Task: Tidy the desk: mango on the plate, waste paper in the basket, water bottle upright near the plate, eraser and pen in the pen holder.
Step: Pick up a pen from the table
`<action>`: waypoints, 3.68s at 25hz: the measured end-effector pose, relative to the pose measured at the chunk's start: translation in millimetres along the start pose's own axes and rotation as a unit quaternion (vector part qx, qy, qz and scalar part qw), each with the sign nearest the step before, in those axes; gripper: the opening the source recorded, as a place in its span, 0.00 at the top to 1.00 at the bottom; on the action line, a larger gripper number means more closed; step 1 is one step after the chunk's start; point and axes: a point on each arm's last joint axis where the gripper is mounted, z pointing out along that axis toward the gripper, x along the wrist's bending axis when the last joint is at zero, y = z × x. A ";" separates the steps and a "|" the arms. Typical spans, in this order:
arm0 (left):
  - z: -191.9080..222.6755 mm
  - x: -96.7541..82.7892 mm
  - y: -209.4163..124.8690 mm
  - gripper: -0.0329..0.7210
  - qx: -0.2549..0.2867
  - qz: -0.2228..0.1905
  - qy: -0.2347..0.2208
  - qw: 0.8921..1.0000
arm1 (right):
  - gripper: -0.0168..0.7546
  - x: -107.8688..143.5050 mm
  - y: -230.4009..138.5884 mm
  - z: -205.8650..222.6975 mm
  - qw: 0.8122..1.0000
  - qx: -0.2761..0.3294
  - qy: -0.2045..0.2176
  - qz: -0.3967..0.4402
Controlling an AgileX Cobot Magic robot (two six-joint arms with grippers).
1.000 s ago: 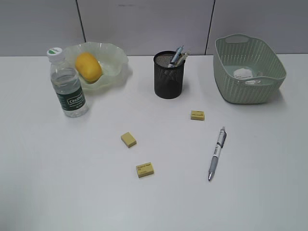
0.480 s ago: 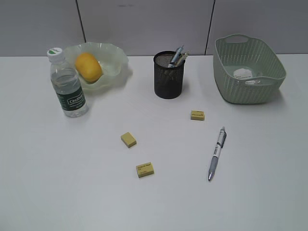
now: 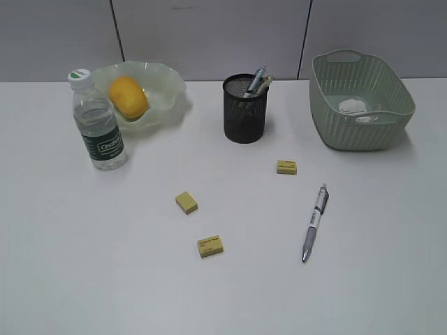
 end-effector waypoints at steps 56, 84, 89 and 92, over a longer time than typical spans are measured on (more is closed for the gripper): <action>0.0 -2.3 -0.3 0.33 0.002 -0.007 -0.013 1.000 | 0.51 0.2 0.1 0.0 1.000 0.000 0.001 0.001; 0.0 -2.3 -0.3 0.33 0.002 -0.007 -0.013 1.000 | 0.19 1.8 128.6 166.7 0.912 0.373 -0.047 0.164; 0.0 -2.3 -0.3 0.33 0.002 -0.007 -0.013 1.000 | 0.18 8.7 129.1 214.2 0.880 0.432 -0.054 0.190; 0.0 -2.3 -0.3 0.33 0.002 -0.007 -0.013 1.000 | 0.18 29.0 124.4 240.0 0.867 0.460 -0.053 0.184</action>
